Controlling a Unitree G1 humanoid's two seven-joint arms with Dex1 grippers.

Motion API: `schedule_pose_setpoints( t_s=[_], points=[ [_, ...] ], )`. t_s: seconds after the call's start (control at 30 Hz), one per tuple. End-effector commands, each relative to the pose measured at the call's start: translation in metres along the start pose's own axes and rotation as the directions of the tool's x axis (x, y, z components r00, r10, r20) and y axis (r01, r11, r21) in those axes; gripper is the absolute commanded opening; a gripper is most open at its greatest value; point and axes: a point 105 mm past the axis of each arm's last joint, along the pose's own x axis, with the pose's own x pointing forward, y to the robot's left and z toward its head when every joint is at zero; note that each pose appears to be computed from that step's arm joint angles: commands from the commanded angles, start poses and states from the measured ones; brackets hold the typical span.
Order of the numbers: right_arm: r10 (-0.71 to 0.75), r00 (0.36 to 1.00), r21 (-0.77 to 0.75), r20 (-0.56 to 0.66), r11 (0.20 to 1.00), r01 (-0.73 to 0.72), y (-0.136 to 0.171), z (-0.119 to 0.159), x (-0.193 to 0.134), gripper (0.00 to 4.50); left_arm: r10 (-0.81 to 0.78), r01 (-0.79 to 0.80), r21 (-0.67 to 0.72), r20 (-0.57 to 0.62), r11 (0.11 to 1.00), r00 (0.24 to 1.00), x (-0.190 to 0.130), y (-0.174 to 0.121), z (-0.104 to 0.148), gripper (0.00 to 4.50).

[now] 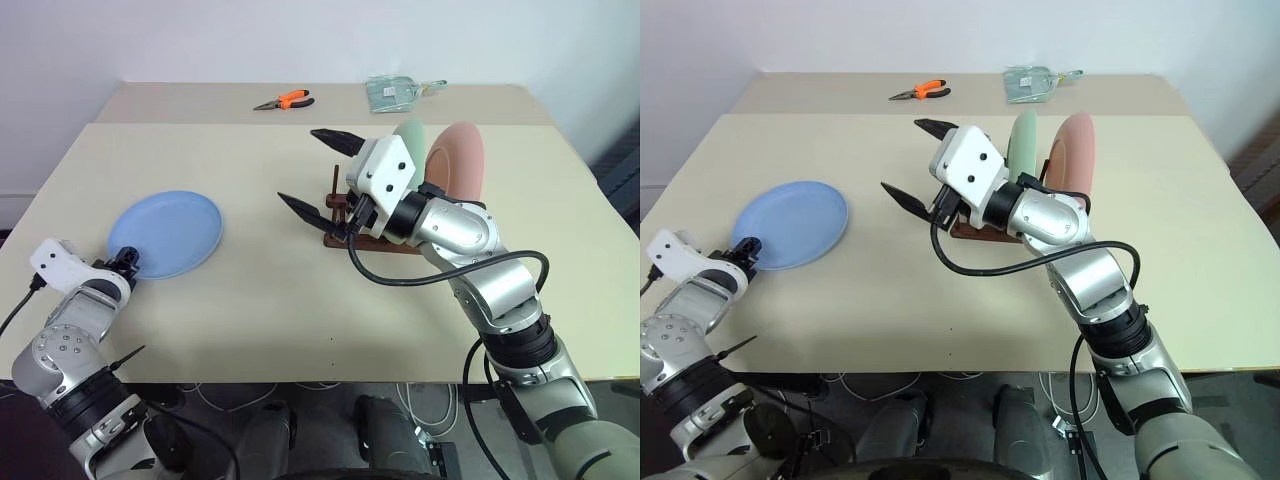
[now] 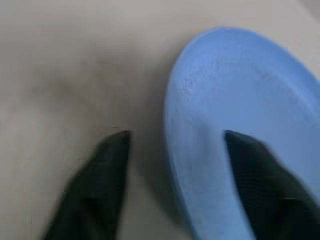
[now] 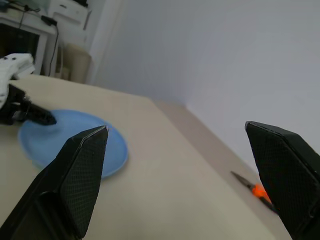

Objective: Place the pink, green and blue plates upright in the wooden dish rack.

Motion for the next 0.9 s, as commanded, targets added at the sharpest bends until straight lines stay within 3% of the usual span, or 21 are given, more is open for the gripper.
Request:
schedule_pose_setpoints(
  t_s=[0.03,0.1,0.27,0.5,0.6,0.83,0.9],
  points=[
    [0.000,1.000,-0.011,0.009,1.000,0.000,-0.002,0.003,-0.002,4.50,-0.070,0.070,0.017,0.022,0.997,0.997,0.004,-0.019,0.008,1.05],
    [-0.007,1.000,-0.042,-0.007,0.999,0.006,-0.002,0.001,-0.002,4.50,-0.208,0.198,0.124,0.080,0.972,0.975,0.001,-0.053,0.021,0.02],
    [0.059,0.990,-0.308,-0.129,0.947,-0.097,0.021,-0.022,0.007,4.50,-0.628,0.514,0.455,0.136,0.727,0.766,-0.040,-0.167,0.048,0.02],
    [0.066,0.982,-0.516,-0.175,0.843,-0.149,0.025,-0.036,0.025,4.50,-0.771,0.606,0.560,0.097,0.565,0.629,-0.069,-0.213,0.051,0.02],
    [0.008,0.979,-0.624,-0.204,0.769,-0.136,0.013,-0.045,0.037,3.61,-0.821,0.646,0.579,0.076,0.498,0.565,-0.085,-0.228,0.051,0.00],
    [0.012,0.987,-0.629,-0.160,0.769,-0.112,0.015,-0.040,0.042,0.04,-0.818,0.665,0.544,0.071,0.511,0.570,-0.084,-0.224,0.048,0.00],
    [0.012,0.990,-0.626,-0.141,0.774,-0.098,0.017,-0.037,0.042,0.00,-0.813,0.669,0.514,0.102,0.537,0.574,-0.082,-0.222,0.052,0.71]
  ],
)
